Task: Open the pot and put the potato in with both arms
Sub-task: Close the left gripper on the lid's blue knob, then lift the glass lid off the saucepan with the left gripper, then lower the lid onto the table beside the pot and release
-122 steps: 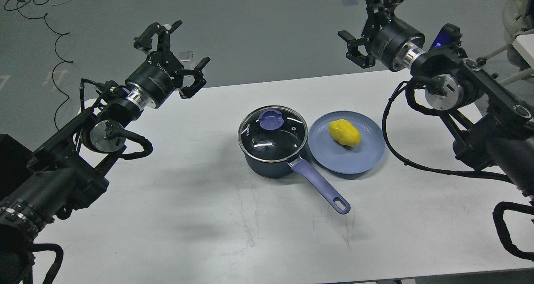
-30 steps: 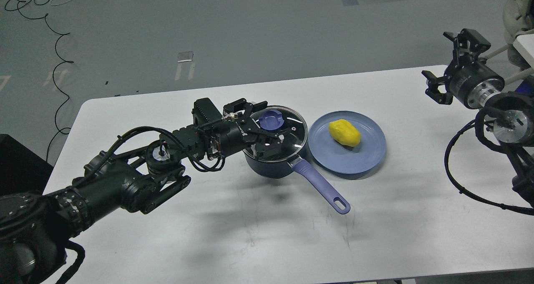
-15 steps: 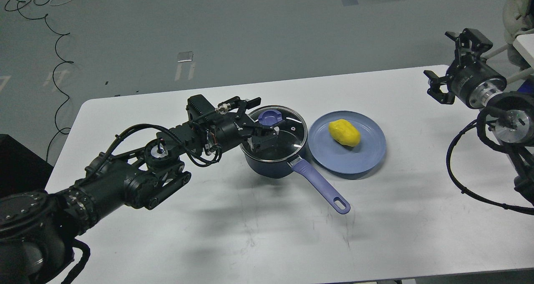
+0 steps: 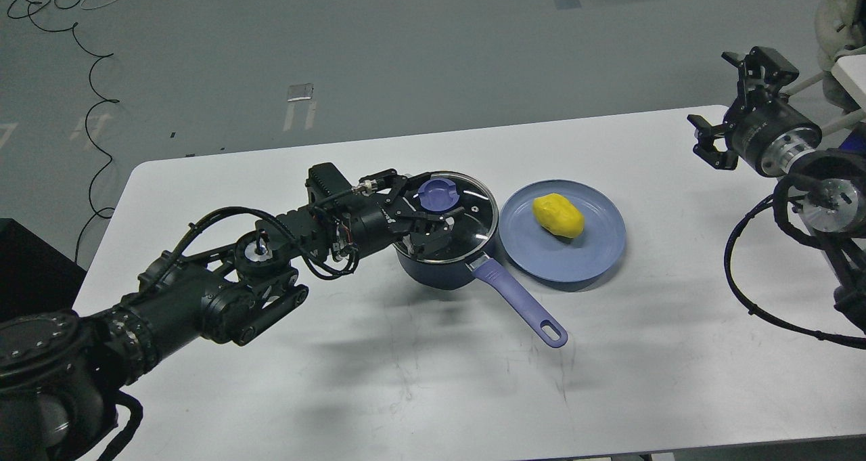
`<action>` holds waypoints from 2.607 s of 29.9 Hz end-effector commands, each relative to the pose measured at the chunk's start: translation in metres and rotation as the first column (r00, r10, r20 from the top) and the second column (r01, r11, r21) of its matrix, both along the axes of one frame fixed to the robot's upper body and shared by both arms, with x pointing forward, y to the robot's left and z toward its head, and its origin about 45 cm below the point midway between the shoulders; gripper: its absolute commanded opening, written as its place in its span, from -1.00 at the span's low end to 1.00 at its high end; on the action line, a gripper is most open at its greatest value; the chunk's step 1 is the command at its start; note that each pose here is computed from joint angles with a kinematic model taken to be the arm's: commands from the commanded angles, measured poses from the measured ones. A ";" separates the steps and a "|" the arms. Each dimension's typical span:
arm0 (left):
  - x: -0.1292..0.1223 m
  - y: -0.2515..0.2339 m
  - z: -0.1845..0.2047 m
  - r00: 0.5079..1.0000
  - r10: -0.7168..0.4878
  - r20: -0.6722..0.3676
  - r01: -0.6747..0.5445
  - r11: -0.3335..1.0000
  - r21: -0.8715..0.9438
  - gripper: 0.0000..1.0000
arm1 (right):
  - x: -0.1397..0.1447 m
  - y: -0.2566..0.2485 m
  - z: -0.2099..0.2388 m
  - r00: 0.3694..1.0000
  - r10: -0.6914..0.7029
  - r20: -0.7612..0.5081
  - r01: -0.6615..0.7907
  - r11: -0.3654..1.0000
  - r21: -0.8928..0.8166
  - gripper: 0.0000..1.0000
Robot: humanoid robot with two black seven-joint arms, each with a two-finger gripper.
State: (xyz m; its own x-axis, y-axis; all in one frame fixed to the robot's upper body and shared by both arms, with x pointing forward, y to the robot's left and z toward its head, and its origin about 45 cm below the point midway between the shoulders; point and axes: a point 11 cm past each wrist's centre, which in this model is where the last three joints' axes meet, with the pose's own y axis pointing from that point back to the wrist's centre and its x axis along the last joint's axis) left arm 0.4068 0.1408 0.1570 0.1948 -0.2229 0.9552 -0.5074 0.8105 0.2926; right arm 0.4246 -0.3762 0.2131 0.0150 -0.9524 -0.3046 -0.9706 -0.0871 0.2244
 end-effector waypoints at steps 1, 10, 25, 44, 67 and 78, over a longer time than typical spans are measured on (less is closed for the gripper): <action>0.000 0.000 0.001 1.000 0.000 0.001 0.000 1.000 -0.002 0.39 | 0.000 0.000 -0.001 1.000 0.001 -0.002 -0.001 1.000 -0.002 1.00; 0.001 0.000 0.002 1.000 0.000 0.005 0.000 1.000 -0.001 0.05 | 0.000 0.000 -0.001 1.000 0.001 -0.002 -0.001 1.000 -0.002 1.00; 0.038 0.062 0.094 0.989 0.144 -0.017 -0.145 0.985 -0.090 0.04 | -0.001 -0.004 0.000 0.999 0.038 -0.029 -0.040 0.995 -0.088 1.00; -0.050 0.232 -0.017 0.915 0.403 -0.016 -0.401 0.913 0.075 -0.15 | 0.003 0.004 0.003 0.998 0.057 -0.024 -0.059 0.994 -0.092 1.00; -0.051 0.208 -0.065 0.904 0.423 -0.064 -0.417 0.904 0.097 0.10 | 0.001 -0.003 0.005 0.998 0.051 -0.027 -0.054 0.992 -0.110 1.00; -0.052 0.200 -0.070 0.897 0.434 -0.084 -0.428 0.901 0.074 0.96 | 0.001 -0.002 0.006 0.998 0.055 -0.025 -0.057 0.992 -0.112 1.00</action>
